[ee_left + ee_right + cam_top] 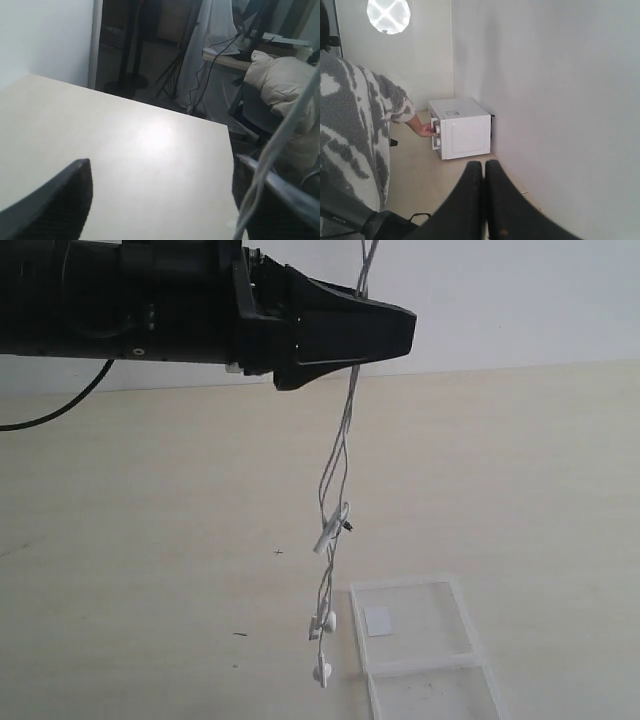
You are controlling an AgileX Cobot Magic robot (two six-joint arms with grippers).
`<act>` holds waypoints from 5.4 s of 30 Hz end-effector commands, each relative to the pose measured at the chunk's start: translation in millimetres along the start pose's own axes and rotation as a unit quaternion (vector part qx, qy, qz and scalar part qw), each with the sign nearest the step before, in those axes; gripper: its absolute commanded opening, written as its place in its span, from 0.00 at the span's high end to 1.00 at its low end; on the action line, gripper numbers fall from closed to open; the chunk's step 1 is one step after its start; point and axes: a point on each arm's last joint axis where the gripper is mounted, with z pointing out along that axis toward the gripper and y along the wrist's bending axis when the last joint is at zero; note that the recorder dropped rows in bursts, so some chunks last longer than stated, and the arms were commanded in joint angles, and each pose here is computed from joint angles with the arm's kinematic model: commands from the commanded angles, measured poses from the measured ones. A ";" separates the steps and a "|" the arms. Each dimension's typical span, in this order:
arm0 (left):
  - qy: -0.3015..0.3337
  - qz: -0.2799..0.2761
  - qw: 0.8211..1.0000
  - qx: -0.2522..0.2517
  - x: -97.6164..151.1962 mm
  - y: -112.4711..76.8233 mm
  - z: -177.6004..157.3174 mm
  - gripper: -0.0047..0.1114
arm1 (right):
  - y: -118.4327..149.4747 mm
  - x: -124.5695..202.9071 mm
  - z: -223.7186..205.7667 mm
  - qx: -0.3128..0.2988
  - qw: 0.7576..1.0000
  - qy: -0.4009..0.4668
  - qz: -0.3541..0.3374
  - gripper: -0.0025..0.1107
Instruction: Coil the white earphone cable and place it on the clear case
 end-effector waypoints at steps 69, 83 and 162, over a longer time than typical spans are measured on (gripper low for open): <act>0.006 0.041 0.999 -0.030 6.8 12.0 7.1 0.95 | -8.9 2.9 6.7 -0.033 0.998 -0.029 0.033 0.98; 0.028 0.056 0.997 -0.036 10.5 14.0 6.0 0.96 | 0.8 -5.6 -6.1 0.057 0.998 0.001 -0.020 0.98; 0.018 0.060 0.994 -0.093 -12.1 15.8 -29.7 0.96 | -59.8 195.3 -49.6 0.234 0.909 0.296 0.177 0.44</act>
